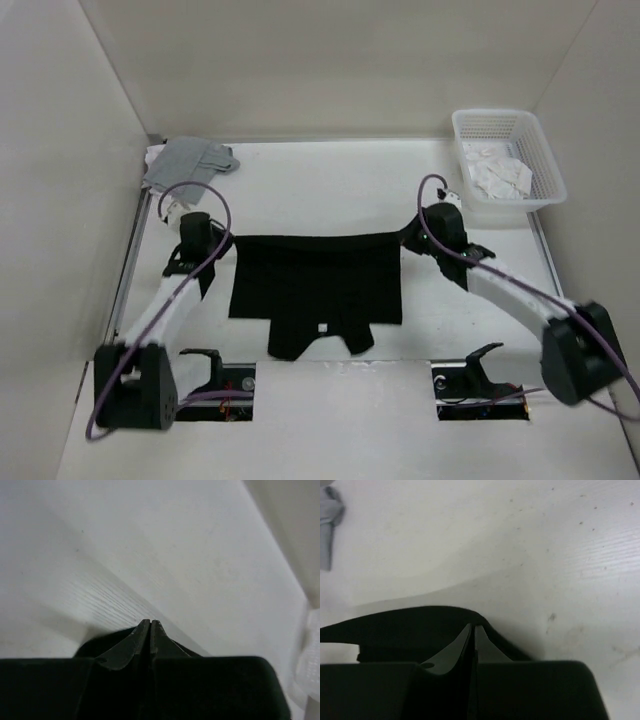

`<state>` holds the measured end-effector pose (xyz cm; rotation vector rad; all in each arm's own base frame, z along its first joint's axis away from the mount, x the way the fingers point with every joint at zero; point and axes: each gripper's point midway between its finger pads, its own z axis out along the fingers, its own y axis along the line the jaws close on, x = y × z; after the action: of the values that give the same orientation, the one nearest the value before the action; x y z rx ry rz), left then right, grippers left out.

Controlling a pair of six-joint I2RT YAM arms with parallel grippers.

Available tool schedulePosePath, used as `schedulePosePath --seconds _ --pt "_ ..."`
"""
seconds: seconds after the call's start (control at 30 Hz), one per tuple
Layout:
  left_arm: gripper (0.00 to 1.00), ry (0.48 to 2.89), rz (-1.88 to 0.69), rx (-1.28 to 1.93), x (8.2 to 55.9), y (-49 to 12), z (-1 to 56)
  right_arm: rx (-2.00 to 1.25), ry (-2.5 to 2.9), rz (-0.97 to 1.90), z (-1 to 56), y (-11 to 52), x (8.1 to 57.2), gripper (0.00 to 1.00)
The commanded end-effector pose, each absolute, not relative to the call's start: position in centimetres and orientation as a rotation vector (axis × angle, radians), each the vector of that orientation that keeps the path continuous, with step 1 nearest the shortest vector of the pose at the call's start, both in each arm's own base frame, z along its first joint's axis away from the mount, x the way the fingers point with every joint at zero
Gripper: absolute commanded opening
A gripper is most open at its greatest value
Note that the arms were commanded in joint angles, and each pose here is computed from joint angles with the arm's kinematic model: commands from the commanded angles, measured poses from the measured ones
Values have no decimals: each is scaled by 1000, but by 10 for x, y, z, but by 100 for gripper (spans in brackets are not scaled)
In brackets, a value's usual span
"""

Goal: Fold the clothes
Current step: Fold the tank top

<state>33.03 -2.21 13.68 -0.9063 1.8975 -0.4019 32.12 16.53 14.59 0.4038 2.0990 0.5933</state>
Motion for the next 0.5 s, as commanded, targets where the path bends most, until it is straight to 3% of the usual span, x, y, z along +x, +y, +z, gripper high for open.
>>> schedulePosePath --seconds 0.0,0.2,0.47 --pt "1 1681 -487 -894 403 -20 179 316 1959 817 184 197 387 7" --pt "1 1682 -516 -876 472 -28 191 370 1973 813 179 187 465 6" --pt "2 1679 -533 -890 427 -30 174 394 1961 817 173 173 434 7"
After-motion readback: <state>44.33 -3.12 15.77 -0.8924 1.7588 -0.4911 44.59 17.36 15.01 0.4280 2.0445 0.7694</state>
